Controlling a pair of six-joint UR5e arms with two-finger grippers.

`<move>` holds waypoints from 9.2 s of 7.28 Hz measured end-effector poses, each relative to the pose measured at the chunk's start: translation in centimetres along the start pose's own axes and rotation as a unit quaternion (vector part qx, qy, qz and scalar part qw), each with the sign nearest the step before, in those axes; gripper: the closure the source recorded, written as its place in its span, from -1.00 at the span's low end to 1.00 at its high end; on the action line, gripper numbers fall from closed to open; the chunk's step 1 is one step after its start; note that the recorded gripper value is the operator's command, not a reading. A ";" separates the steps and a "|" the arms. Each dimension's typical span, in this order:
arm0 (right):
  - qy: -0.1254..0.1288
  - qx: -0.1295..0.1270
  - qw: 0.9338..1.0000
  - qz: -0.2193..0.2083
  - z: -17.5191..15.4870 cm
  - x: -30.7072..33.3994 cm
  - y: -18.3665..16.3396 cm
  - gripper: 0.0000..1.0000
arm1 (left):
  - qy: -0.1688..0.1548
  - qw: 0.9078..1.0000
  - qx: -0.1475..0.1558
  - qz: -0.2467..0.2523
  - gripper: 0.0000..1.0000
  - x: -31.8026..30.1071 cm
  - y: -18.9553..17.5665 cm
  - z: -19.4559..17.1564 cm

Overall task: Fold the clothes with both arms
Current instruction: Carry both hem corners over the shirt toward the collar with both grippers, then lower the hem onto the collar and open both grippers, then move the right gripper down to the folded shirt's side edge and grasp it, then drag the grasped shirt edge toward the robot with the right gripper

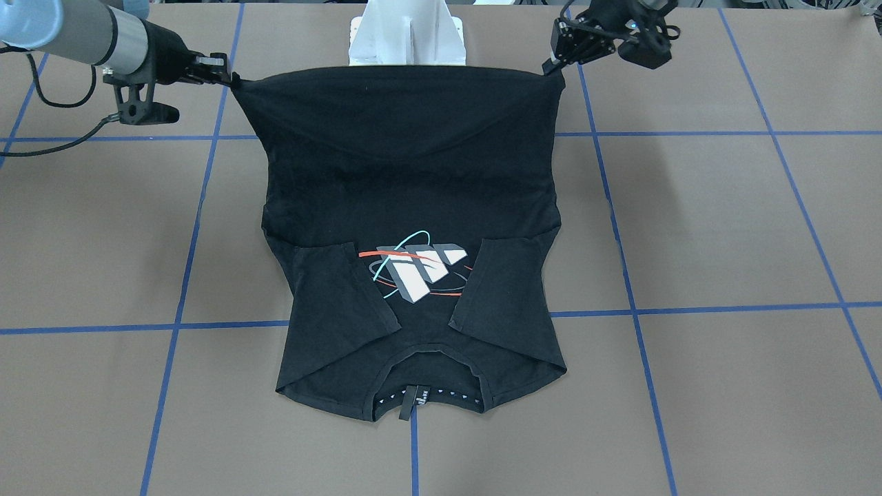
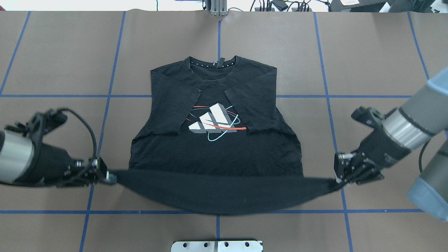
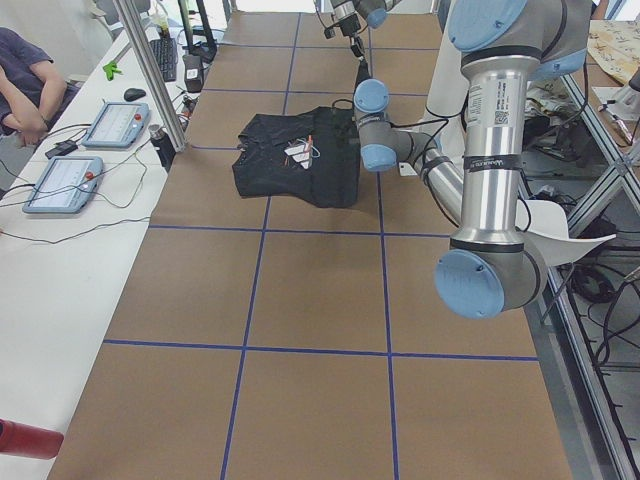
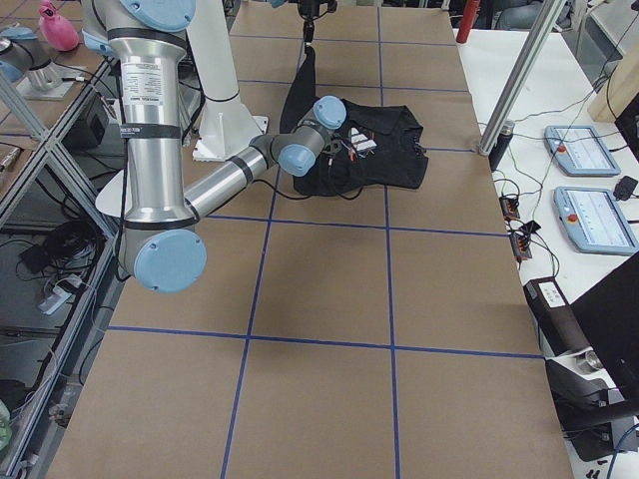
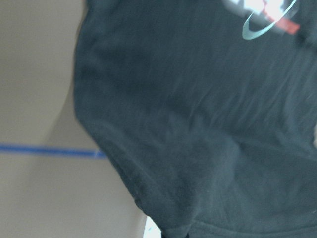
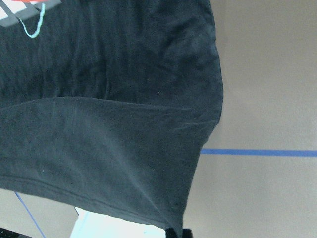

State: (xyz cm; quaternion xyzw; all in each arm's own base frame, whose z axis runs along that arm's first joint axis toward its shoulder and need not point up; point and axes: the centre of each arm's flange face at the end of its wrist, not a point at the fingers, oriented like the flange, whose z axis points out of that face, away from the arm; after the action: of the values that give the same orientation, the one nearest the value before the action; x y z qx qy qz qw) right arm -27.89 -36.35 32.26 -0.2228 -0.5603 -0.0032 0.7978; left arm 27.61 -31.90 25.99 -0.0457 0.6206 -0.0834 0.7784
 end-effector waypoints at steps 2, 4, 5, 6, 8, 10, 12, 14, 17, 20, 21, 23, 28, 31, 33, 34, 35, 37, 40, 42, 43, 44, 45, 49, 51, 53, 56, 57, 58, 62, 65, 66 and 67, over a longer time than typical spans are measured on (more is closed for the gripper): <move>-0.017 0.040 0.999 0.001 -2.6 -2.5 -4.5 1.00 | -0.005 0.999 0.035 0.012 1.00 -0.5 -5.6 -0.8; -0.025 0.071 0.997 0.011 -4.8 -4.6 -9.4 1.00 | -0.025 0.998 0.055 0.016 1.00 -1.9 -9.9 0.3; -0.028 0.084 0.996 0.019 -5.9 -5.6 -11.8 1.00 | -0.032 0.998 0.059 0.016 1.00 -2.2 -11.3 1.1; -0.029 0.093 0.995 0.025 -6.8 -6.5 -14.0 1.00 | -0.038 0.997 0.064 0.014 1.00 -2.1 -12.9 2.0; -0.025 0.112 0.993 0.028 -7.9 -7.3 -17.7 1.00 | -0.047 0.996 0.070 0.005 1.00 -1.8 -16.0 4.0; -0.018 0.127 0.991 0.031 -8.4 -8.2 -20.2 1.00 | -0.056 0.995 0.086 -0.003 1.00 -1.2 -18.8 5.5; -0.011 0.138 0.990 0.037 -8.4 -9.3 -22.2 1.00 | -0.067 0.992 0.109 -0.010 1.00 -0.5 -22.0 7.1; 0.000 0.151 0.988 0.040 -8.1 -9.0 -24.1 1.00 | -0.080 0.989 0.121 -0.017 1.00 0.0 -25.1 9.2; 0.014 0.163 0.985 0.047 -7.5 -8.5 -25.9 1.00 | -0.098 0.986 0.135 -0.021 1.00 -0.9 -27.4 10.0; 0.032 0.177 0.982 0.062 -6.9 -8.4 -29.1 1.00 | -0.113 0.983 0.144 -0.031 1.00 -2.1 -29.1 10.7; 0.036 0.182 0.981 0.064 -7.0 -8.8 -29.9 1.00 | -0.114 0.982 0.149 -0.033 1.00 -1.5 -30.1 10.7; 0.039 0.189 0.979 0.064 -7.2 -10.2 -30.8 1.00 | -0.108 0.980 0.162 -0.033 1.00 0.7 -31.4 10.4; 0.052 0.204 0.975 0.074 -7.1 -10.7 -32.5 1.00 | -0.129 0.974 0.179 -0.043 1.00 0.3 -33.5 12.0; 0.064 0.210 0.972 0.087 -6.7 -9.2 -33.6 1.00 | -0.143 0.973 0.176 -0.051 1.00 -1.3 -34.2 13.0; 0.064 0.211 0.972 0.087 -6.7 -9.6 -33.6 1.00 | -0.138 0.974 0.175 -0.048 1.00 -0.4 -34.2 12.9; 0.062 0.211 0.972 0.084 -6.8 -10.2 -33.5 1.00 | -0.135 0.974 0.175 -0.047 1.00 0.2 -34.1 12.8; 0.060 0.212 0.972 0.079 -6.9 -10.9 -33.3 1.00 | -0.131 0.975 0.175 -0.045 1.00 0.8 -34.0 12.7; 0.055 0.212 0.973 0.071 -7.2 -11.9 -32.9 -0.47 | -0.121 0.976 0.174 -0.038 -0.99 2.1 -33.5 12.2; 0.052 0.213 0.974 0.063 -7.2 -12.9 -32.6 -0.99 | -0.116 0.976 0.180 -0.032 -1.00 2.8 -33.4 11.9; 0.051 0.212 0.974 0.062 -7.1 -13.0 -32.6 -0.99 | -0.116 0.976 0.182 -0.032 -1.00 2.8 -33.6 11.5; 0.050 0.210 0.974 0.062 -6.9 -12.9 -32.4 -0.99 | -0.114 0.976 0.184 -0.032 -1.00 3.0 -33.8 11.1; 0.051 0.204 0.976 0.061 -6.0 -12.2 -31.8 -0.99 | -0.111 0.976 0.186 -0.032 -1.00 3.4 -33.9 10.5; 0.056 0.192 0.978 0.061 -3.9 -10.7 -30.8 -0.99 | -0.107 0.976 0.189 -0.031 -1.00 3.9 -34.0 9.8; 0.082 0.134 0.987 0.025 5.1 -5.0 -24.1 -0.99 | -0.104 0.975 0.196 -0.031 -1.00 7.0 -32.6 7.0; 0.100 0.109 0.989 0.010 9.4 -3.6 -22.3 -0.98 | -0.102 0.975 0.197 -0.029 -1.00 7.5 -32.3 6.7; 0.109 0.100 0.989 0.004 11.3 -3.2 -21.6 -0.42 | -0.099 0.975 0.197 -0.027 -1.00 7.9 -32.1 6.6; 0.107 0.100 0.989 0.000 11.4 -3.6 -21.0 1.00 | -0.096 0.975 0.198 -0.024 -1.00 8.2 -31.9 6.4; 0.108 0.100 0.989 0.003 11.4 -3.5 -20.8 1.00 | -0.095 0.975 0.198 -0.024 -1.00 8.3 -31.8 6.5; 0.108 0.099 0.989 0.004 11.4 -3.2 -20.6 1.00 | -0.095 0.975 0.198 -0.024 -1.00 8.3 -31.8 6.6; 0.095 0.077 0.992 -0.030 10.9 -0.4 -12.6 1.00 | -0.096 0.975 0.200 -0.026 -0.99 8.3 -31.8 6.7; 0.076 -0.013 0.996 -0.054 14.0 -1.6 -5.3 1.00 | -0.096 0.975 0.200 -0.027 -0.99 8.3 -31.8 6.7; 0.072 -0.043 0.995 -0.050 15.7 -2.9 -2.7 1.00 | -0.096 0.975 0.200 -0.027 -0.99 8.2 -31.8 6.7; 0.071 -0.074 0.993 -0.051 17.6 -4.1 -0.1 1.00 | -0.095 0.975 0.200 -0.026 -0.99 8.3 -31.7 6.7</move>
State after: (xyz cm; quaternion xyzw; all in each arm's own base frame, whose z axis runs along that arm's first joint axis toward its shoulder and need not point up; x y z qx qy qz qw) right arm -45.14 -31.17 33.40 -0.2514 -0.5107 -0.1009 0.8159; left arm 33.55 -64.84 25.10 0.0873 0.5126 -0.2216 0.8249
